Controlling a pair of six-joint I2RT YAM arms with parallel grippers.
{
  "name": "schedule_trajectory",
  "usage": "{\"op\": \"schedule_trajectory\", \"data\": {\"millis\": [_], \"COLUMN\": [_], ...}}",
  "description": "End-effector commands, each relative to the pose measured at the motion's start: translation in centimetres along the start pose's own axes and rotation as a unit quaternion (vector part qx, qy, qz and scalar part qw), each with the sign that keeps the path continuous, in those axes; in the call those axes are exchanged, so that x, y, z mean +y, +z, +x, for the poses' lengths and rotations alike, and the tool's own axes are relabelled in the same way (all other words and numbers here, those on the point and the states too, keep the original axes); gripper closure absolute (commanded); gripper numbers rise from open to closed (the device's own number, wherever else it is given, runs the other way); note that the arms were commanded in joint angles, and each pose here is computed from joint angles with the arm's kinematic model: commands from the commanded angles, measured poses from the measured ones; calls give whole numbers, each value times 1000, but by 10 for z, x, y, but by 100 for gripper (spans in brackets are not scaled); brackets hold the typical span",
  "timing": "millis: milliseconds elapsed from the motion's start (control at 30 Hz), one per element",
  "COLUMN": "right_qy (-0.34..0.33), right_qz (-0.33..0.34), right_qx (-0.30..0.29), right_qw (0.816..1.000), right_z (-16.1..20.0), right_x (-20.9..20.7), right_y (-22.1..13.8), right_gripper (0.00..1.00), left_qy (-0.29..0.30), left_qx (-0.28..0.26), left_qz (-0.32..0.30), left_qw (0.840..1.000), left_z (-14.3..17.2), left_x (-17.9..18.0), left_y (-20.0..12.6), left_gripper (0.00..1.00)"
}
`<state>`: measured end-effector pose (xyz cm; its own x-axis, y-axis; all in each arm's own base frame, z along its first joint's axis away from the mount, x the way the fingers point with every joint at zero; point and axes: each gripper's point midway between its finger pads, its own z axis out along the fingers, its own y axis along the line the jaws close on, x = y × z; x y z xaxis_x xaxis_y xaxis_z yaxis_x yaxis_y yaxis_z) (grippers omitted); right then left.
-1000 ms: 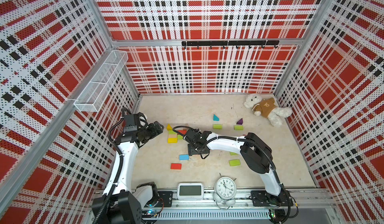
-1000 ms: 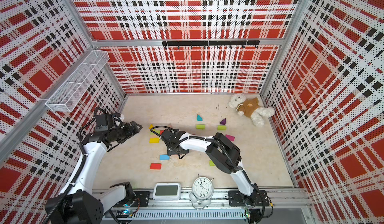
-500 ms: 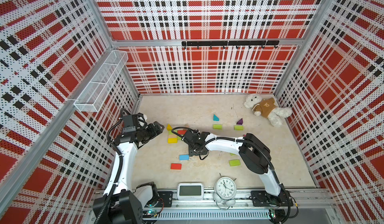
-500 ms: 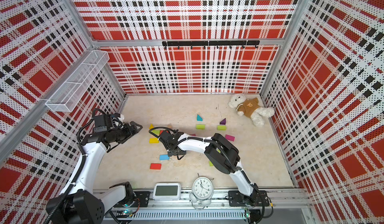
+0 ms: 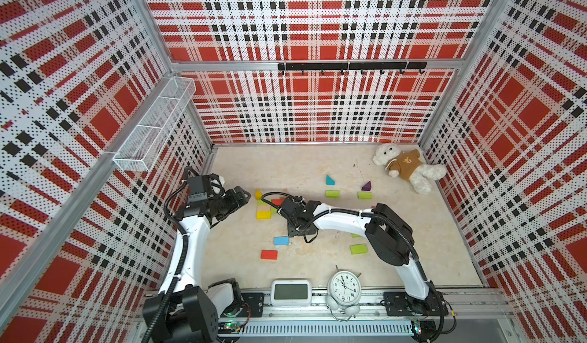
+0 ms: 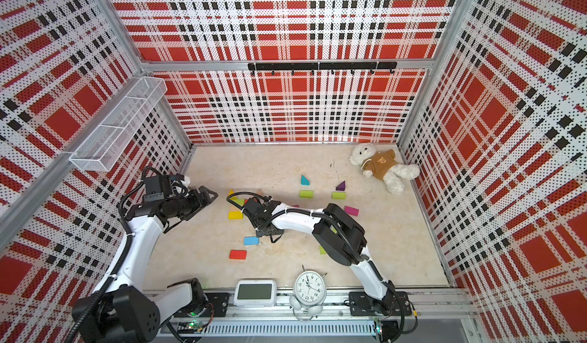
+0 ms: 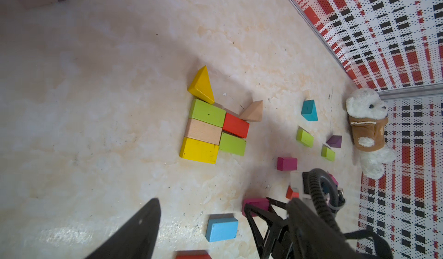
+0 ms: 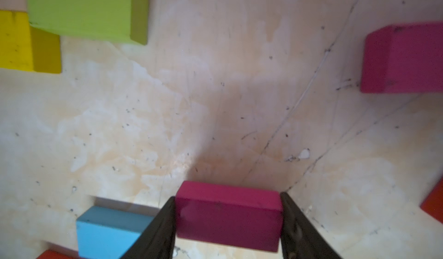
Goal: Assemble a carrot with building blocks
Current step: Pick up the building block from the center of the board, then assemble the building block at the center of the board.
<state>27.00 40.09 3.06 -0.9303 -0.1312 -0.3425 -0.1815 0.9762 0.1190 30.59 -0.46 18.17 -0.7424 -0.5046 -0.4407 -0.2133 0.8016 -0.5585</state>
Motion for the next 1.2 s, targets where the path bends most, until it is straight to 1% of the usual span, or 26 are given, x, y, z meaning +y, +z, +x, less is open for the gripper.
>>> {"op": "schedule_trajectory", "data": {"millis": [0, 133, 300, 567, 600, 900, 1067, 1167], "right_qy": [-11, -19, -25, -25, -25, -27, -25, -25], "right_qz": [-8, -14, -19, -29, -39, -59, -70, -76], "right_qx": [-28, -28, -28, -29, -21, -13, -12, -15], "right_qw": [1000, 999, 999, 999, 999, 998, 997, 997], "right_z": [-21, -26, -31, -38, -35, -42, -44, -47], "right_x": [10, 19, 26, 39, 43, 62, 69, 73], "right_y": [3, 6, 10, 17, 18, 24, 26, 24], "right_gripper": [47, 47, 47, 47, 47, 45, 42, 37], "left_qy": [2, 0, 2, -3, -3, -6, -8, -9], "left_qx": [-9, -5, -11, -6, -6, -4, -5, -4], "left_qz": [-8, -10, -15, -5, -5, 4, 5, 5], "left_qw": [1000, 1000, 1000, 1000, 1000, 1000, 1000, 1000], "left_z": [-4, -1, -3, -3, -3, -3, -3, -3], "left_x": [6, 8, 8, 8, 8, 7, 7, 8], "left_y": [0, 1, -1, 0, 0, 0, 0, 1], "left_gripper": [15, 15, 15, 14, 14, 14, 14, 15]}}
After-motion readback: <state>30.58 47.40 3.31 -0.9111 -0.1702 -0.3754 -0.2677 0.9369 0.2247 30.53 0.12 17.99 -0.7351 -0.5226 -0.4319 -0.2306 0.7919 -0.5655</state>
